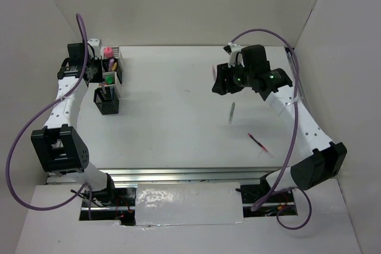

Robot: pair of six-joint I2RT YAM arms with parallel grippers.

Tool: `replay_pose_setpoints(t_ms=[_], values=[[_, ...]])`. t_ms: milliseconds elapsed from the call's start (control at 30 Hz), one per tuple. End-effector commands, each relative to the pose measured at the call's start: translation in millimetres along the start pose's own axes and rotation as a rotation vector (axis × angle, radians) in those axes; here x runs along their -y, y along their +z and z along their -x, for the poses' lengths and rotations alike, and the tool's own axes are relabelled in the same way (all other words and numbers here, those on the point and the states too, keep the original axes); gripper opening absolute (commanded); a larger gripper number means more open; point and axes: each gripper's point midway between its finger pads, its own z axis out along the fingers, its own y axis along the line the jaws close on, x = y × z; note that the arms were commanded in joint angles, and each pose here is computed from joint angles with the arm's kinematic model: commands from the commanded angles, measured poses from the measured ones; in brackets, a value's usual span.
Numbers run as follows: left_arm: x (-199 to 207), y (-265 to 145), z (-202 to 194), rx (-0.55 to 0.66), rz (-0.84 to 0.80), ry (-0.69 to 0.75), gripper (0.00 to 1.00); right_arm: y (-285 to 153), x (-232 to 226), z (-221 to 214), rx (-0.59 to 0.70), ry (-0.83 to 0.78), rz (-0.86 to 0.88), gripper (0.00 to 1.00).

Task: Sort the stationery into containers
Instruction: Place the pen in the storage box.

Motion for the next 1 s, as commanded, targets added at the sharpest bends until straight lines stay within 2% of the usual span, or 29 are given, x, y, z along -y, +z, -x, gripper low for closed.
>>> replay_pose_setpoints(t_ms=[0, 167, 267, 367, 467, 533, 667, 733, 767, 900, 967], values=[[-10.0, 5.2, 13.2, 0.057, 0.033, 0.013, 0.08, -10.0, -3.5, 26.4, 0.072, 0.058, 0.099, 0.57], [-11.4, 12.4, -0.1, 0.023, 0.023, -0.01, 0.15, 0.8, 27.1, 27.4, 0.038, 0.132, 0.072, 0.58], [-9.8, 13.9, -5.8, 0.016, 0.01, -0.022, 0.24, 11.7, 41.8, 30.4, 0.063, 0.124, 0.004, 0.6], [-7.5, 11.9, -10.0, 0.019, -0.005, -0.036, 0.42, 24.1, 63.4, 37.4, 0.083, 0.089, -0.118, 0.65], [-6.9, 8.6, -14.6, 0.03, -0.011, -0.038, 0.53, 35.1, 89.1, 61.6, 0.095, 0.104, -0.221, 0.67], [-7.7, 5.2, -13.3, 0.046, -0.012, -0.04, 0.54, 58.1, 107.4, 56.9, 0.041, 0.148, -0.261, 0.67], [-6.9, -5.6, -7.1, 0.099, -0.045, -0.102, 0.55, 87.3, 132.8, 79.3, 0.06, 0.223, -0.309, 0.67], [-4.1, -22.6, 6.3, 0.171, -0.076, -0.121, 0.55, 114.4, 147.2, 75.2, 0.043, 0.275, -0.338, 0.67], [-5.0, -25.5, 11.6, 0.217, -0.071, -0.137, 0.54, 116.4, 147.6, 90.4, 0.078, 0.279, -0.341, 0.67], [-1.8, -66.4, 41.3, 0.408, -0.07, -0.216, 0.55, 161.9, 160.2, 91.7, 0.074, 0.278, -0.349, 0.67], [1.4, -76.8, 50.2, 0.433, -0.081, -0.211, 0.56, 175.3, 161.8, 92.0, 0.077, 0.248, -0.354, 0.66]])
